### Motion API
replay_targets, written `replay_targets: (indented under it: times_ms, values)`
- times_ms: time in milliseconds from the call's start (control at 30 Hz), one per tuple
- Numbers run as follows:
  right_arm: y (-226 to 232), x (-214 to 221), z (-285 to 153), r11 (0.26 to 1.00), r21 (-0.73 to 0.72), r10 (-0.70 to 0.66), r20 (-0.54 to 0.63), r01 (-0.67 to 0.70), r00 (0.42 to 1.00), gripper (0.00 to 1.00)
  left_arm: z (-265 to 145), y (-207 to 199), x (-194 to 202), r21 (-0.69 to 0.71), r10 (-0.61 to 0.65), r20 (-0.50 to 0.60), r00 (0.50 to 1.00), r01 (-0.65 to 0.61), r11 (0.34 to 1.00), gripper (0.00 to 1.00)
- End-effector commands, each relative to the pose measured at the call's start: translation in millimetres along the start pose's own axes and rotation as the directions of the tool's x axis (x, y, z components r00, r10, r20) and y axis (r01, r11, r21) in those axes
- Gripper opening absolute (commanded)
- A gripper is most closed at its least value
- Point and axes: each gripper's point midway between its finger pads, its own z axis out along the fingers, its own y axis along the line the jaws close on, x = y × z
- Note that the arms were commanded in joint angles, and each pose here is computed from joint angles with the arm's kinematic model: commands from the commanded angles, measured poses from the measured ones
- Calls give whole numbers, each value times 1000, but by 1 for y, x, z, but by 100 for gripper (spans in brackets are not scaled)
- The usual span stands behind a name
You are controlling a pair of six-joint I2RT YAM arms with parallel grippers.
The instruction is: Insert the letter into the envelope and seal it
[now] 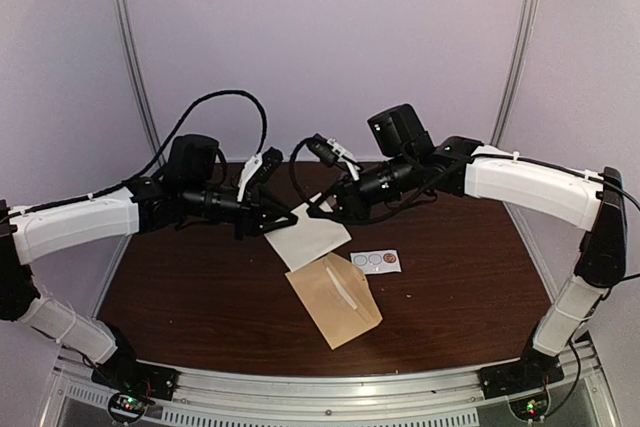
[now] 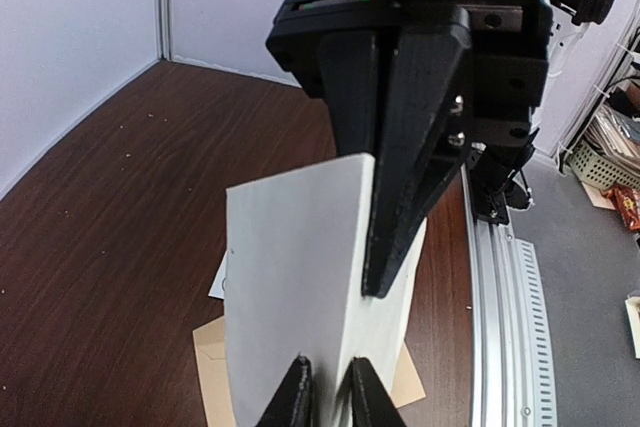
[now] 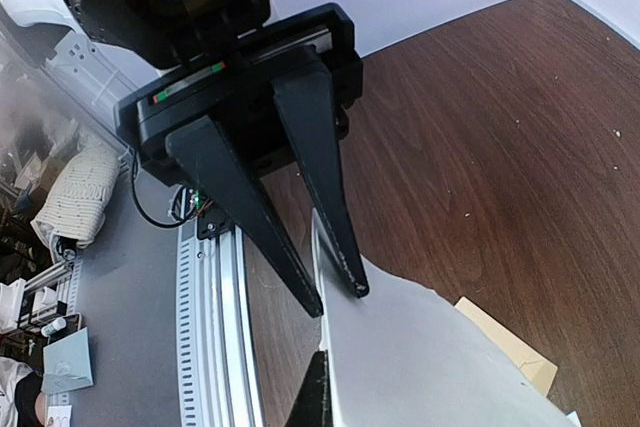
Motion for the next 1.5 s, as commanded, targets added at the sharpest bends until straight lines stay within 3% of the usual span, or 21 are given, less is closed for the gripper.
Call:
replay_targets:
  times_ms: [0, 133, 200, 433, 533, 633, 1100, 1233, 1333, 1467]
  values:
    - [-2, -8, 0, 999, 31, -28, 10, 27, 1000, 0, -1, -7, -15, 30, 38, 26, 999, -39, 999, 12]
    - [-11, -14, -5, 994, 103, -23, 28, 20, 999, 0, 0, -9, -16, 42, 40, 28, 999, -41, 998, 0]
    - [-16, -20, -12, 989, 151, -22, 55, 13, 998, 9, -2, -8, -18, 29, 41, 28, 999, -42, 999, 0]
    - [-30, -47, -68, 952, 299, -29, 290, -62, 957, 61, -24, -4, -44, -88, 91, 149, 985, -79, 993, 0]
    - [-25, -47, -86, 956, 285, -38, 371, -75, 928, 80, -33, -10, -51, -80, 98, 195, 976, -84, 993, 0]
    - [-5, -41, -84, 981, 191, -41, 379, -34, 924, 90, -33, -16, -51, -35, 95, 198, 976, -90, 995, 0]
    - [40, -42, -53, 987, 74, -156, 211, 143, 965, 94, -14, -34, -36, 150, 63, 124, 990, -81, 985, 0]
    - [44, -39, -41, 987, 21, -158, 163, 157, 974, 90, -9, -37, -29, 180, 41, 89, 995, -56, 982, 0]
    - [44, -32, -32, 989, -18, -147, 122, 150, 982, 81, -10, -38, -30, 181, 45, 92, 995, -61, 982, 0]
    - [46, -17, -25, 987, -68, -143, 59, 147, 988, 54, -12, -37, -33, 162, 54, 94, 994, -69, 984, 0]
